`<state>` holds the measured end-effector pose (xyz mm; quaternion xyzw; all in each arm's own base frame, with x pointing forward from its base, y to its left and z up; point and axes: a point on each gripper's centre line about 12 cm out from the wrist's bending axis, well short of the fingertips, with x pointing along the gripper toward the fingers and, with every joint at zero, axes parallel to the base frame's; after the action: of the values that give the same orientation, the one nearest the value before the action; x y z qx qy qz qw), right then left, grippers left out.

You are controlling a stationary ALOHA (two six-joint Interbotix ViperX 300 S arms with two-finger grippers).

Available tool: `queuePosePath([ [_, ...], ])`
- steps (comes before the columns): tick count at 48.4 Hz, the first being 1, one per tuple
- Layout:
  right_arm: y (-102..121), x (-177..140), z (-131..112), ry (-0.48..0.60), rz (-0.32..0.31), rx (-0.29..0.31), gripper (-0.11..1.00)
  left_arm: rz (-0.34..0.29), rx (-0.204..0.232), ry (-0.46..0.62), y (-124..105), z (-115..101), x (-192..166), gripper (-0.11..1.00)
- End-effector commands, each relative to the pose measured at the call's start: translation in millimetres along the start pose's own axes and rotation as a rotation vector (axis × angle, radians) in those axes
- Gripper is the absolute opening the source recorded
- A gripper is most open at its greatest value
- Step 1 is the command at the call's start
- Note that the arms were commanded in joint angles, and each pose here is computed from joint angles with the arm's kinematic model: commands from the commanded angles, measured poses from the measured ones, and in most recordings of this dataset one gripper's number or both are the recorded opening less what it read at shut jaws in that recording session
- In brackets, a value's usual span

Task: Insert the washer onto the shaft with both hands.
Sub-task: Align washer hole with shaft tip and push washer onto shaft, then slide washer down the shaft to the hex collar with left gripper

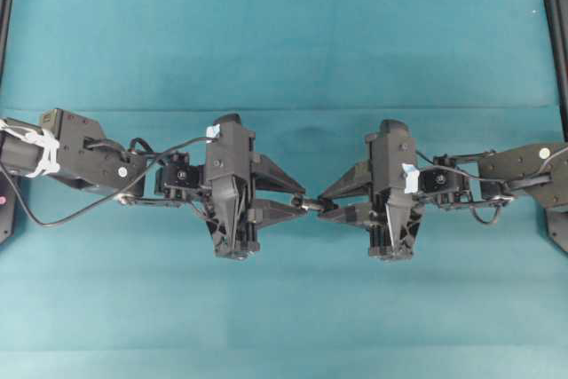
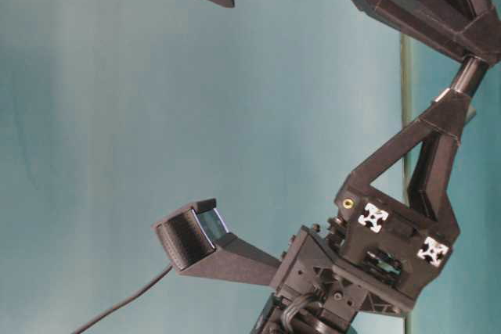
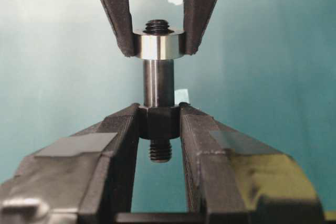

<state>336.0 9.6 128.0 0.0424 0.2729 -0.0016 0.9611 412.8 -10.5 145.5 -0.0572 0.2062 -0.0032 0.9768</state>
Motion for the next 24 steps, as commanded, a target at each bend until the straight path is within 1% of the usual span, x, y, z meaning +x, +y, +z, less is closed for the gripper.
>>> queuePosePath([
  [1,2.2,0.6,11.3,-0.038,0.007,0.0,-0.01,-0.006,0.003,-0.022,-2.3,7.9,0.9,0.37],
  [24,2.8,0.7,11.8,-0.039,0.008,-0.002,-0.01,-0.006,0.007,-0.03,-2.0,11.4,8.8,0.37],
])
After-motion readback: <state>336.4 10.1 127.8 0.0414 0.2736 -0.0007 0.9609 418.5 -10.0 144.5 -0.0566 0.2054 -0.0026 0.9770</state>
